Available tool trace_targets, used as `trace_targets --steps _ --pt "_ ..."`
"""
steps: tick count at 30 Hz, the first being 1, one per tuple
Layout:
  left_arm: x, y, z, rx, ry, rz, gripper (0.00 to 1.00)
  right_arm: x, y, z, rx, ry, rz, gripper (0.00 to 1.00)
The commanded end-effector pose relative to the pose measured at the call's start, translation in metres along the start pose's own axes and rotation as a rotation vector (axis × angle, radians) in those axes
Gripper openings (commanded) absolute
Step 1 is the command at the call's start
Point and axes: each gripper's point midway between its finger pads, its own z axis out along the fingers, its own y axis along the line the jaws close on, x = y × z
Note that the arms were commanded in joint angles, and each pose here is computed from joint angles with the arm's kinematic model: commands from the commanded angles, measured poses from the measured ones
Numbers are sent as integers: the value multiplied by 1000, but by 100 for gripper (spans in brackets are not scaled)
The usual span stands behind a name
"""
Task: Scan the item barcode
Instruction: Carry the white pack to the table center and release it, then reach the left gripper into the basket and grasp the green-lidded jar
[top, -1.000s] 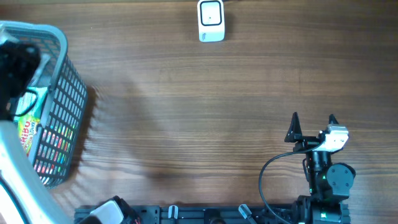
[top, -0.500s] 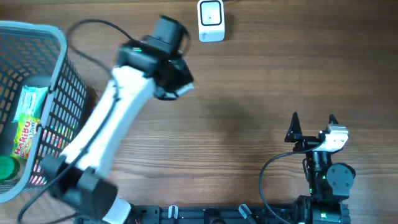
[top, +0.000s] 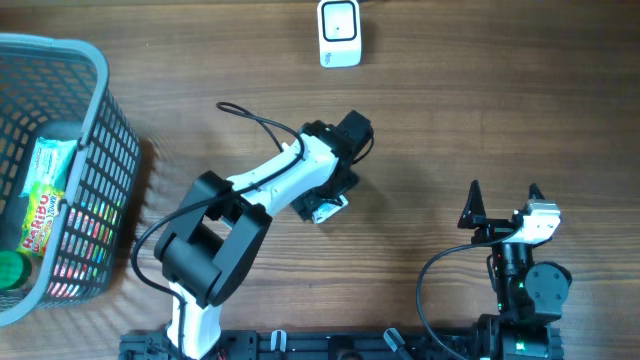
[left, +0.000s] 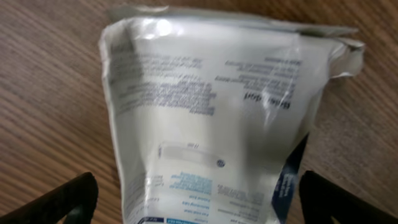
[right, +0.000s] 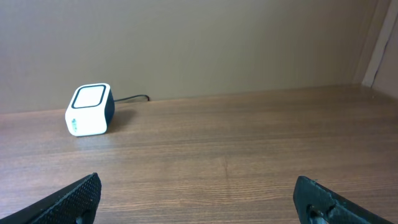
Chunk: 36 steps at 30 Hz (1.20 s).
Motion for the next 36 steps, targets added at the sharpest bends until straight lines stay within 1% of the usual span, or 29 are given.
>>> trace_targets --steps 1,3,5,6,7,8,10,11,13,14,17,18,20,21,23,25,26,29,32,33,34,36 --pt "-6 4 -14 5 -46 24 100 -1 2 0 -11 -5 -13 100" --pt "-22 6 -53 40 -132 23 100 -1 2 0 -11 -5 -13 100" --pt "-38 1 -107 142 -232 59 100 -1 2 0 -11 -5 -13 100" --pt "-50 -2 -143 216 -313 72 100 -1 2 0 -11 -5 -13 100" --pt "-57 -1 -162 252 -362 68 100 -1 2 0 -11 -5 -13 100" --pt "-79 10 -216 333 -514 54 100 -1 2 0 -11 -5 -13 100" --pt "-97 28 -254 383 -622 41 100 -1 2 0 -11 -5 -13 100" --pt "-109 42 -274 409 -675 16 100 -1 2 0 -11 -5 -13 100" --pt "-127 69 -301 448 -732 -40 100 -1 2 0 -11 -5 -13 99" --pt "-138 90 -315 462 -767 -83 100 -1 2 0 -11 -5 -13 100" --pt "-155 138 -345 476 -850 -142 100 -1 2 0 -11 -5 -13 100" --pt "-161 163 -359 479 -894 -185 100 -1 2 0 -11 -5 -13 100" --pt "-167 196 -373 478 -946 -261 100 -1 2 0 -11 -5 -12 100" --pt "-170 218 -379 470 -976 -323 100 -1 2 0 -11 -5 -13 100" --pt "-176 271 -381 388 -1018 -466 100 -1 2 0 -11 -5 -13 100" --pt "-179 310 -370 286 -1008 -587 100 -1 2 0 -11 -5 -12 100" --pt "-183 331 -359 234 -974 -660 100 -1 2 0 -11 -5 -13 100" --pt "-195 368 -327 193 -837 -834 100 -1 2 0 -11 -5 -13 100" --pt "-189 417 -283 98 -671 -1188 100 -1 2 0 -11 -5 -13 100" --pt "-185 436 -262 51 -586 -1331 100 -1 2 0 -11 -5 -13 100" --pt "-187 446 -252 21 -552 -1382 100 -1 2 0 -11 -5 -13 100" --pt "-195 465 -232 -29 -496 -1438 100 -1 2 0 -11 -5 -13 100"
